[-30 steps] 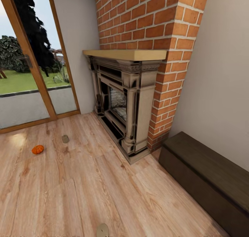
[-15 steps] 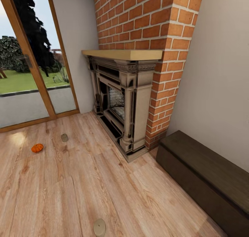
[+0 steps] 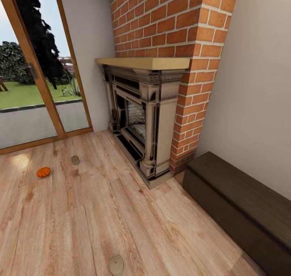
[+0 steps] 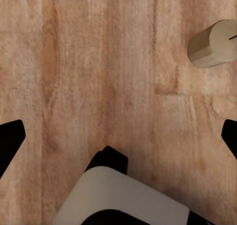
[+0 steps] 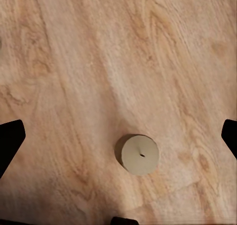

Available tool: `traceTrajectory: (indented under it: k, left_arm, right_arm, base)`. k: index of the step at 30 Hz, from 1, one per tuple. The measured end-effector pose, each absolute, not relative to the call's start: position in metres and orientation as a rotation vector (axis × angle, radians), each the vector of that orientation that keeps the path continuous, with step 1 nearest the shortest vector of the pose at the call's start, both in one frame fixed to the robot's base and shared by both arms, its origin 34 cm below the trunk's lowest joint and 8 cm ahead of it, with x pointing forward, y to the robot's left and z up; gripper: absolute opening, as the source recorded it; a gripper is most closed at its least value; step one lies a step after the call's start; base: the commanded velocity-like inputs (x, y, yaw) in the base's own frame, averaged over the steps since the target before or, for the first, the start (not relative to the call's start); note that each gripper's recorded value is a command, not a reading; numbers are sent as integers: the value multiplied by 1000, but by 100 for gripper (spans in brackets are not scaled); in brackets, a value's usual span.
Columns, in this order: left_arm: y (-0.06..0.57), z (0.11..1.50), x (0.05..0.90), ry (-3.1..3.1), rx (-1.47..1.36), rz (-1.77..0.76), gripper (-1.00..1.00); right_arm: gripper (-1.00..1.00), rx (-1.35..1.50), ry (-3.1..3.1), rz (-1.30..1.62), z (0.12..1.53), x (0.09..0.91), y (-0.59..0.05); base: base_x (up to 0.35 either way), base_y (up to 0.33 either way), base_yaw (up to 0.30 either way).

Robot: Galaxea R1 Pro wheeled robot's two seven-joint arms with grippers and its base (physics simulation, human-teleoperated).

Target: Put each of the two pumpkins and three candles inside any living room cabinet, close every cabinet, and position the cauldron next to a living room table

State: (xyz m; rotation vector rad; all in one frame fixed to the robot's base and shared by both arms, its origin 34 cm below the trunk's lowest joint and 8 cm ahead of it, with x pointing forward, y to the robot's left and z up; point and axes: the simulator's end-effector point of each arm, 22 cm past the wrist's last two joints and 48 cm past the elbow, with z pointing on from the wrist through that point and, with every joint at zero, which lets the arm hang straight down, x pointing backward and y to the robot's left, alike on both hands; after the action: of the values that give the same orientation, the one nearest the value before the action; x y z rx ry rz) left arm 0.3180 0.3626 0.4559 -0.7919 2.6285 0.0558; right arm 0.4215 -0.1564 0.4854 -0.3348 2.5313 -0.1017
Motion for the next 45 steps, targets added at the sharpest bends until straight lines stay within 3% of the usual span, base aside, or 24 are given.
traceTrajectory:
  k: [33, 45]
  left_arm:
    - [363, 397, 314, 2629, -786, 56, 100]
    - [363, 374, 311, 2629, -786, 57, 100]
  right_arm:
    - [100, -119, 2502, -455, 440, 421, -221]
    - [100, -110, 2465, -453, 423, 426, -220]
  base:
    - [0, 0, 0]
    - [0, 0, 0]
